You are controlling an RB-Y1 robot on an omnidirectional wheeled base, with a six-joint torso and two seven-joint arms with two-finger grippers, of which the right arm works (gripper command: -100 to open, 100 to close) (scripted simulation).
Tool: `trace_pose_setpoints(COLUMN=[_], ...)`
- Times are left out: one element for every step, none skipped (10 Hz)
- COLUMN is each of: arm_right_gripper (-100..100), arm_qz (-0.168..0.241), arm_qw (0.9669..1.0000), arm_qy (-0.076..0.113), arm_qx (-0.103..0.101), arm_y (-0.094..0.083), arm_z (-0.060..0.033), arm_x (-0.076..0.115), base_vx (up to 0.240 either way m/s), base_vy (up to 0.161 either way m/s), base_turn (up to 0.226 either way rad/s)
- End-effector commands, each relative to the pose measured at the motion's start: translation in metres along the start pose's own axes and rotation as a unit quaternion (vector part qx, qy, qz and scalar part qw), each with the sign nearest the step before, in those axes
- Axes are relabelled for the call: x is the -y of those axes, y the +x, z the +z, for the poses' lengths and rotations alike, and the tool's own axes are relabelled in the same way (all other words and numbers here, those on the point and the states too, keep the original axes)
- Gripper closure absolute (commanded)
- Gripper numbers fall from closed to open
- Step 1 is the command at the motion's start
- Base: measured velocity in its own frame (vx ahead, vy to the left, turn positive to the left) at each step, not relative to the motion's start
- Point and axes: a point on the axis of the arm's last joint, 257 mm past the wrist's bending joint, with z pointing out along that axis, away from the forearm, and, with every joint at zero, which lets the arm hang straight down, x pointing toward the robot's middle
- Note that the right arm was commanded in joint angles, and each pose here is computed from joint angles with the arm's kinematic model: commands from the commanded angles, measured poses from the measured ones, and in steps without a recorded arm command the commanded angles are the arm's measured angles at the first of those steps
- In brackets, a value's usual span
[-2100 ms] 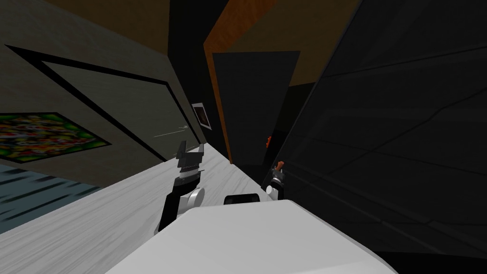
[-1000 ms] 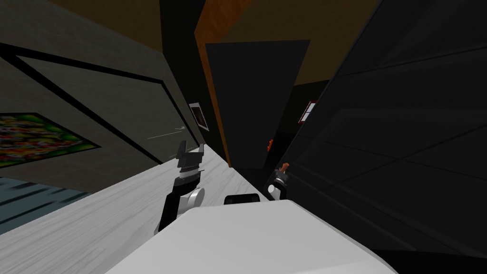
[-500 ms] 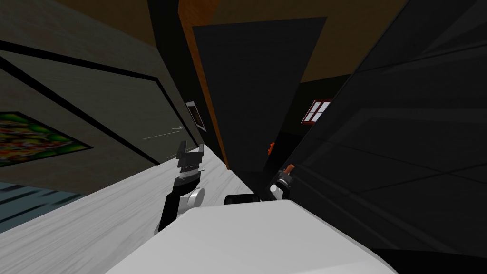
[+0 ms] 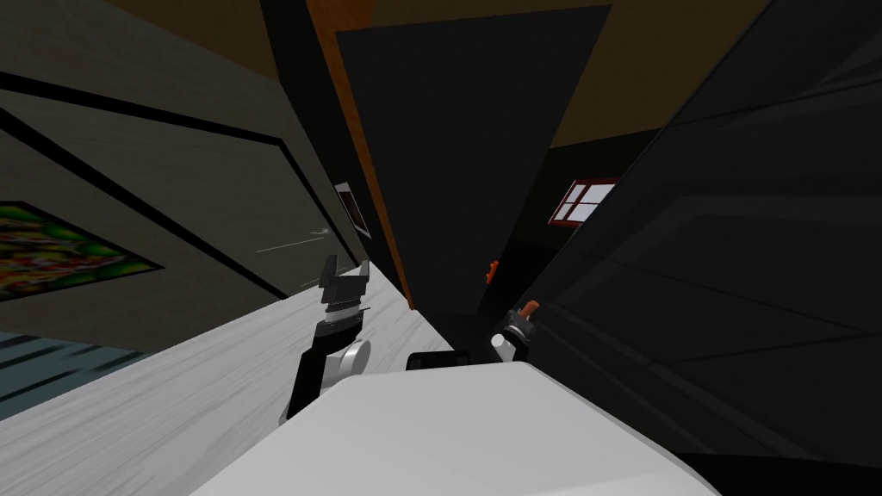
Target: Push the door open
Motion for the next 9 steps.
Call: trace_pose_setpoints(arm_right_gripper=[100, 100, 100, 100, 100, 100, 100, 100, 100], arm_qz=[-0.003, -0.002, -0.001, -0.001, 0.0, 0.0, 0.002, 0.002, 0.004], arm_qw=[0.9998, 0.9994, 0.9991, 0.9991, 0.9983, 0.9983, 0.9973, 0.9968, 0.9957], arm_qy=[-0.017, -0.034, -0.042, -0.042, -0.058, -0.058, -0.073, -0.08, -0.093], arm_qx=[-0.011, -0.009, -0.008, -0.008, -0.006, -0.006, -0.004, -0.002, 0.0], arm_y=[0.005, 0.004, 0.003, 0.003, 0.002, 0.002, 0.0, 0.0, -0.002], arm_z=[0.0079, 0.0096, 0.0103, 0.0103, 0.0111, 0.0111, 0.0114, 0.0113, 0.0109], arm_x=[-0.016, -0.027, -0.032, -0.032, -0.043, -0.043, -0.053, -0.057, -0.066], base_vx=[0.078, 0.095, 0.13, 0.096, 0.105, 0.08, 0.093, 0.112, 0.144], base_vy=[-0.042, -0.071, -0.09, -0.06, -0.052, -0.046, -0.061, -0.074, -0.107], base_turn=[-0.021, 0.016, 0.016, 0.005, -0.013, 0.007, 0.013, 0.01, -0.004])
